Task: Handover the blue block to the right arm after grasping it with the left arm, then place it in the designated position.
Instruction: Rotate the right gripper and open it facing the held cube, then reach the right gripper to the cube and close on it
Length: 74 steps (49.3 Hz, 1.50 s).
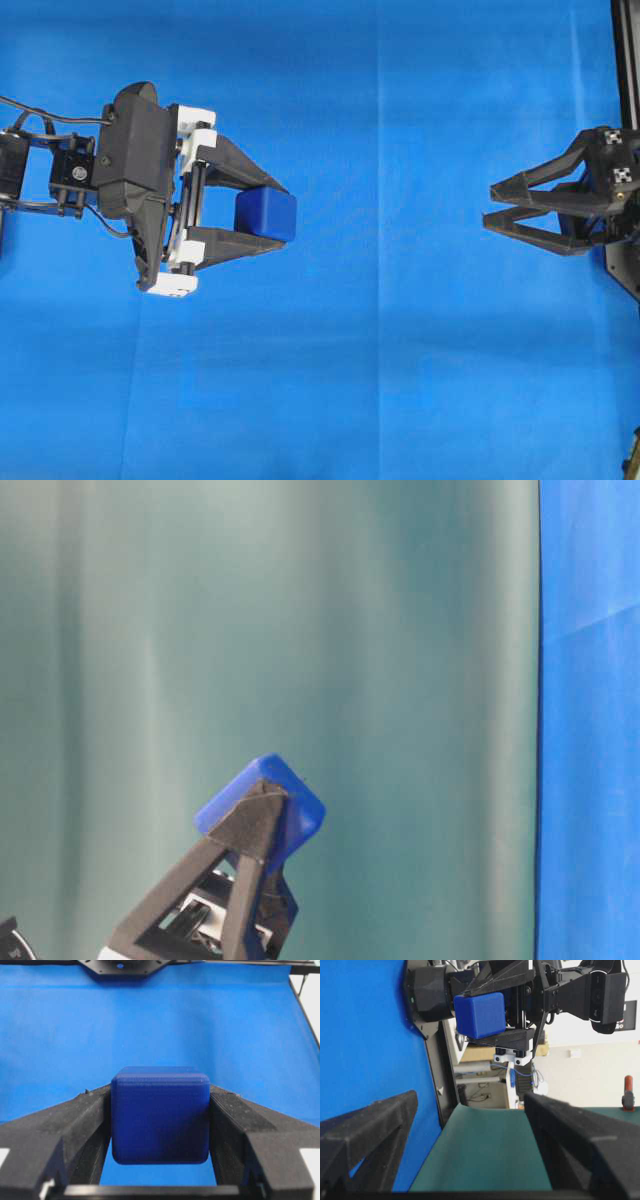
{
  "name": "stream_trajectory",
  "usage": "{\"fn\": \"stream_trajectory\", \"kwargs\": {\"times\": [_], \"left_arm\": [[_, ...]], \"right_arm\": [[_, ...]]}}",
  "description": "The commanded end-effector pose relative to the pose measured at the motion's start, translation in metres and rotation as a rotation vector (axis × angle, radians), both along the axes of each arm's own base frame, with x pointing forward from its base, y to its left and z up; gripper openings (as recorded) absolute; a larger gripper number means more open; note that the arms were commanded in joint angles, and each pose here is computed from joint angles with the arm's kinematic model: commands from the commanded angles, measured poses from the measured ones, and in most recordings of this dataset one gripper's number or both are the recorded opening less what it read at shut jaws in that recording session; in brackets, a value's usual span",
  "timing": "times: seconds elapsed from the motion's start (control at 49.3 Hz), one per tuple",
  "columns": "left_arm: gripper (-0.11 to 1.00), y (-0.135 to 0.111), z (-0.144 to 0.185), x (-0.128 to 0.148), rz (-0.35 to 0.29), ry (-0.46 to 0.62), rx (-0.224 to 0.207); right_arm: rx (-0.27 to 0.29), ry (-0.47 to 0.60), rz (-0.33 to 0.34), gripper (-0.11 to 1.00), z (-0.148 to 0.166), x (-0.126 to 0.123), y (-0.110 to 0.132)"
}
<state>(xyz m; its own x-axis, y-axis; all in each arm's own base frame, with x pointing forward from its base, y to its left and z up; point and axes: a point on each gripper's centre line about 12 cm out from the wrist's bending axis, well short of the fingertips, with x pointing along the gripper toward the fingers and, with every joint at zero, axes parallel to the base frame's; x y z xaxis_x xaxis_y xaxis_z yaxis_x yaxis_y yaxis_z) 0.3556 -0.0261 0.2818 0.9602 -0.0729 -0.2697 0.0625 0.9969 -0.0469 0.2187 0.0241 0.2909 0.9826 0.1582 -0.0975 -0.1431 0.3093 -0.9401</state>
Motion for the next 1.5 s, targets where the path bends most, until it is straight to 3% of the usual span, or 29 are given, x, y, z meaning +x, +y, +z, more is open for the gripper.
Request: {"fn": "stream_trajectory", "kwargs": {"times": [0.0, 0.77, 1.48], "left_arm": [[0.49, 0.001, 0.013, -0.002, 0.002, -0.044, -0.006], [0.49, 0.001, 0.013, -0.002, 0.003, -0.044, -0.008], [0.49, 0.001, 0.013, -0.002, 0.003, -0.044, -0.009]], "right_arm": [[0.005, -0.022, 0.005, 0.96, 0.010, 0.003, 0.001], [0.005, -0.009, 0.007, 0.96, 0.009, 0.009, 0.002], [-0.003, 0.080, 0.013, 0.96, 0.021, 0.105, 0.008]]}}
